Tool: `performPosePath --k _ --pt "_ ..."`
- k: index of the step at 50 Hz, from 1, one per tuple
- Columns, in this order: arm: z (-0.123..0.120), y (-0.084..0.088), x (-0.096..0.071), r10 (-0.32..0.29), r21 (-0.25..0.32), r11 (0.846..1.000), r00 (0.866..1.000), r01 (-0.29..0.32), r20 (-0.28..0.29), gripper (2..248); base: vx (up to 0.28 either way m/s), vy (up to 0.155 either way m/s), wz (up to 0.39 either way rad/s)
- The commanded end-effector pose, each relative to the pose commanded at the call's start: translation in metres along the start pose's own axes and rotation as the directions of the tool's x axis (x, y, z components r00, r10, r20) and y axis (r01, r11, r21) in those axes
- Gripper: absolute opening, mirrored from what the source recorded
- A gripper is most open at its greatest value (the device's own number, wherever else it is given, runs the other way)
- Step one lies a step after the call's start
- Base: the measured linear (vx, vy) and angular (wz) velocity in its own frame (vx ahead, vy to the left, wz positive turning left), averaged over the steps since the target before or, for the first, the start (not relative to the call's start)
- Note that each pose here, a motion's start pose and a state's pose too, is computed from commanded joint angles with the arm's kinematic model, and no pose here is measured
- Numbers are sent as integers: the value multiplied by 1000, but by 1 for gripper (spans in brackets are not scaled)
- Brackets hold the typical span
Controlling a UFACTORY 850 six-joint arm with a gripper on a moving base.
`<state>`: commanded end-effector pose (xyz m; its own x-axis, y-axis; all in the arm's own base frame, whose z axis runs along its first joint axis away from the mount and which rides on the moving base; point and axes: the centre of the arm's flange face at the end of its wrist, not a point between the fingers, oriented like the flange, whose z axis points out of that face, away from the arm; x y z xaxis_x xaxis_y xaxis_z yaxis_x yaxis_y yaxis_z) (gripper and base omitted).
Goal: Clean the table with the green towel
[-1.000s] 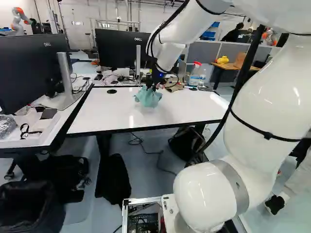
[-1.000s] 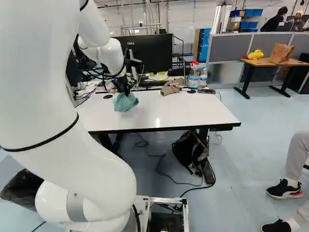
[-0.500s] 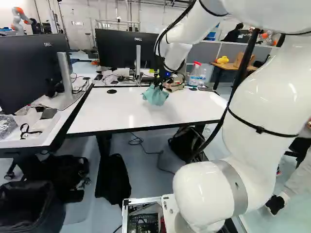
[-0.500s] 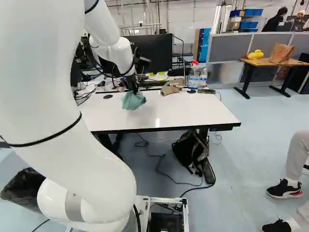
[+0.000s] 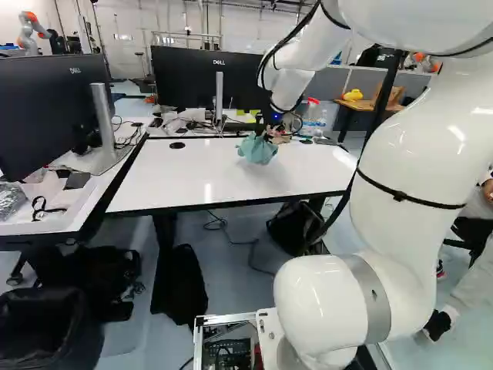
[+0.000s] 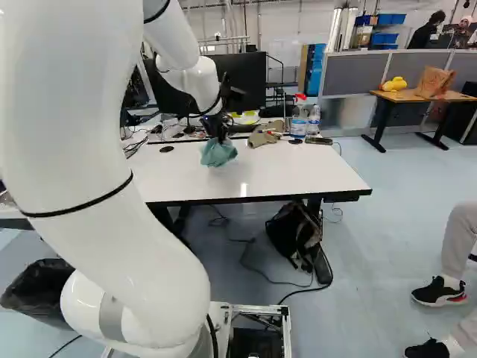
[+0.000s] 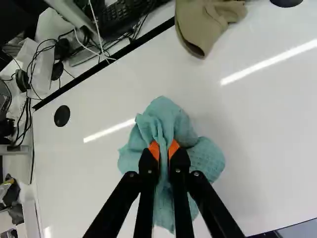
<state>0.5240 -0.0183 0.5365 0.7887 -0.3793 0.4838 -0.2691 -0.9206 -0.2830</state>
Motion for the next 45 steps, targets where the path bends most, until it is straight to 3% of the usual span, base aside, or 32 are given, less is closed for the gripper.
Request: performPosePath --k 45 --pt "16 63 62 108 -58 992 993 -111 -55 41 0 0 0"
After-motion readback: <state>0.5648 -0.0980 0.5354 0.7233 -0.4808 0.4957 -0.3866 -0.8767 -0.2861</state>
